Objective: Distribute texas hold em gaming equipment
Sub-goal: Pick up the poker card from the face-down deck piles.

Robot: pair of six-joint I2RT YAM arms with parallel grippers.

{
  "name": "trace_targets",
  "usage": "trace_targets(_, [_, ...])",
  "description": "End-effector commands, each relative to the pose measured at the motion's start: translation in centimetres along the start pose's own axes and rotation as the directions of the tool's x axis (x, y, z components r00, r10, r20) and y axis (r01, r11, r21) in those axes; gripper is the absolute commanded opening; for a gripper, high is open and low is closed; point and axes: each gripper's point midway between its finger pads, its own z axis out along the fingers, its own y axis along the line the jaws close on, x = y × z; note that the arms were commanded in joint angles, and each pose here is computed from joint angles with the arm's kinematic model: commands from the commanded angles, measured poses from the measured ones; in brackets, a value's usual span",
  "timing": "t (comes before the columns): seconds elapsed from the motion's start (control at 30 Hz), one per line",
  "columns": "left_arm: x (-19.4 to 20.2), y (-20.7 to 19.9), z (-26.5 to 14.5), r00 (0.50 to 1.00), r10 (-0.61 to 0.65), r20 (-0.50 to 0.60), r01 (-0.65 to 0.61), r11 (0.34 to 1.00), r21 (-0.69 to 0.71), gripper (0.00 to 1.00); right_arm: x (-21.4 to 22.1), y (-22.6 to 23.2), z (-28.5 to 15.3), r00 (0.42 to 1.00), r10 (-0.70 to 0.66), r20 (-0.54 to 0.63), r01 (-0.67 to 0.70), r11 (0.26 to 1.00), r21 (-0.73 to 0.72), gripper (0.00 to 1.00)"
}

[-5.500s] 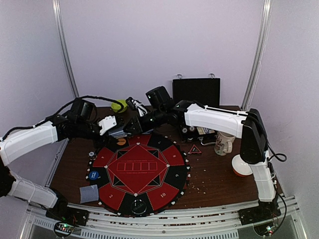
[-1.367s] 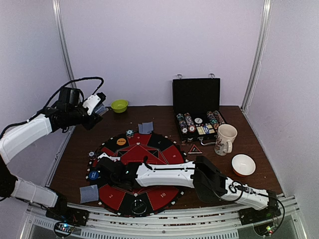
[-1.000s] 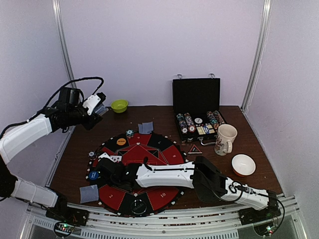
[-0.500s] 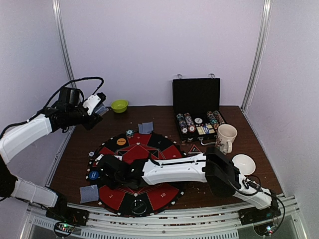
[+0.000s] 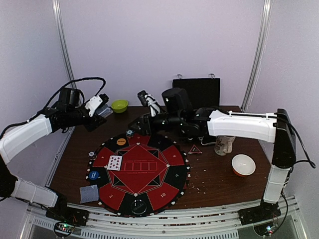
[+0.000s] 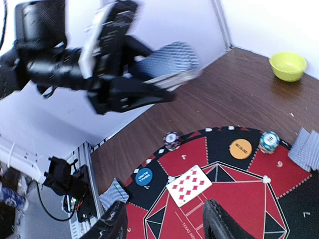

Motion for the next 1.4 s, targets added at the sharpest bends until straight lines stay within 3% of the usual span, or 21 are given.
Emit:
trace_targets(0.0, [-1.9,-2.8,-0.9,0.988,0.071,0.139,-0.089,0.987,0.13,0.4,-0.2,-2.7,-1.0,0.983,0.185,0.004,-0.185,0.982,-0.043,0.55])
trace_targets(0.17, [-1.9,-7.8,-1.3,0.969,0.181,0.17,-0.222,0.936,0.272,0.37,-3.8,-2.6,-0.9,0.978,0.205,0.042,-0.198,0.973,-0.12,0.63])
trace_targets(0.3, [-0.9,-10.3,-0.7,0.961,0.244,0.13,-0.274,0.903,0.332,0.37,-3.1,-2.2,1.1,0.973,0.229,-0.035,-0.232,0.958,-0.17,0.74])
trace_targets(0.4, [-1.1,-10.5,-0.8,0.958,0.252,0.138,-0.284,0.898,0.335,0.37,-2.4,-2.6,2.0,0.972,0.227,-0.064,-0.234,0.958,-0.163,0.76])
trace_targets(0.8, [-1.0,-10.9,-0.7,0.957,0.255,0.141,-0.289,0.893,0.344,0.37,-0.6,-1.6,5.4,0.974,0.159,-0.163,-0.192,0.958,-0.213,0.75])
trace_targets(1.13, [-0.9,-10.6,-0.5,0.959,0.255,0.126,-0.283,0.899,0.335,0.37,1.2,-3.8,7.6,0.973,0.119,-0.197,-0.138,0.986,-0.088,0.73])
trace_targets(1.37, [-1.0,-10.3,-0.5,0.958,0.26,0.124,-0.287,0.903,0.32,0.37,1.2,-6.1,6.3,0.976,0.092,-0.196,-0.081,0.995,0.063,0.57])
